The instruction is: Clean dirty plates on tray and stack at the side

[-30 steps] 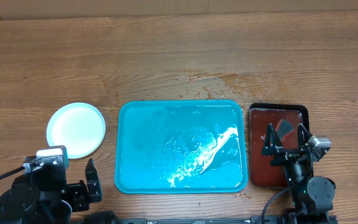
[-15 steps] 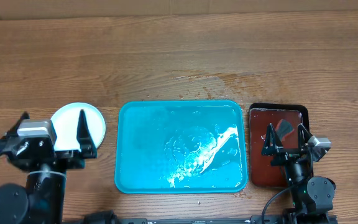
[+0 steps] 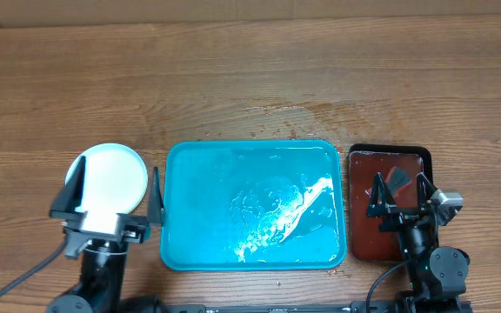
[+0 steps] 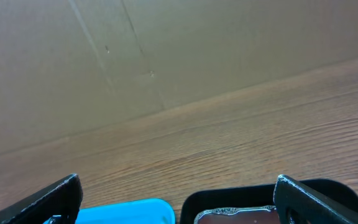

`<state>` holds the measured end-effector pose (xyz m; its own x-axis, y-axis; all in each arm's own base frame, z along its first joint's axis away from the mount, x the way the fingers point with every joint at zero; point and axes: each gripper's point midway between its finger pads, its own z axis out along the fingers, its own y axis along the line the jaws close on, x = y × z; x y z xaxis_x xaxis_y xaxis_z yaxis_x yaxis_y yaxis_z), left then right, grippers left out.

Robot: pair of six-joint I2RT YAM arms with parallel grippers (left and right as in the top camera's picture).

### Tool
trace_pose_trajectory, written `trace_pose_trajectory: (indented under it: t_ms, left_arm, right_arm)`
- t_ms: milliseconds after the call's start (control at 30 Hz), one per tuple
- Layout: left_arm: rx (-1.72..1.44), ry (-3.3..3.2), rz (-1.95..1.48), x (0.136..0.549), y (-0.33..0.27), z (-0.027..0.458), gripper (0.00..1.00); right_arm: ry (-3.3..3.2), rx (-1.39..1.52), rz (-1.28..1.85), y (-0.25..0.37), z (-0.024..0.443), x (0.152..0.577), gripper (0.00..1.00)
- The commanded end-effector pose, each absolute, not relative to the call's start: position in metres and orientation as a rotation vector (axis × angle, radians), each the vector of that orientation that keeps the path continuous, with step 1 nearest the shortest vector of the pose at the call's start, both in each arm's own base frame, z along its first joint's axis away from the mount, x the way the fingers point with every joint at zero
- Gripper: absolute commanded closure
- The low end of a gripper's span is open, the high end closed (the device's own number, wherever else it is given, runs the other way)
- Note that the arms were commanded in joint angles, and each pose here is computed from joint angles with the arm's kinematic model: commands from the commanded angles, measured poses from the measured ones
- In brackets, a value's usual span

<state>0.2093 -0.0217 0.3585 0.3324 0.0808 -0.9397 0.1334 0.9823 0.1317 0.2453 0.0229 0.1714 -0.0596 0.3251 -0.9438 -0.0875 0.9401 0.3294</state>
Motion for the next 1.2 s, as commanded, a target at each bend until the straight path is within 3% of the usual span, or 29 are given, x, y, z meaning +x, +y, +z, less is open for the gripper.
trace_pose_trajectory:
  t_ms: [0, 367, 933, 1167]
  left_arm:
    - [0.183, 1.22, -0.111, 0.208, -0.027, 0.337, 0.0]
    - [0.178, 1.244, -0.219, 0.222, -0.039, 0.286, 0.0]
    - [0.199, 1.138, -0.226, 0.218, -0.046, 0.276, 0.0]
    - [0.188, 1.25, -0.24, 0.228, -0.046, 0.251, 0.0]
  right_arm:
    - [1.593, 0.194, 0.327, 0.02, 0.169, 0.246, 0.0]
    - [1.593, 0.194, 0.327, 0.02, 0.169, 0.246, 0.0]
    - [1.593, 0.194, 0.327, 0.02, 0.169, 0.246, 0.0]
    - [1.593, 0.195, 0.327, 0.02, 0.169, 0.246, 0.0]
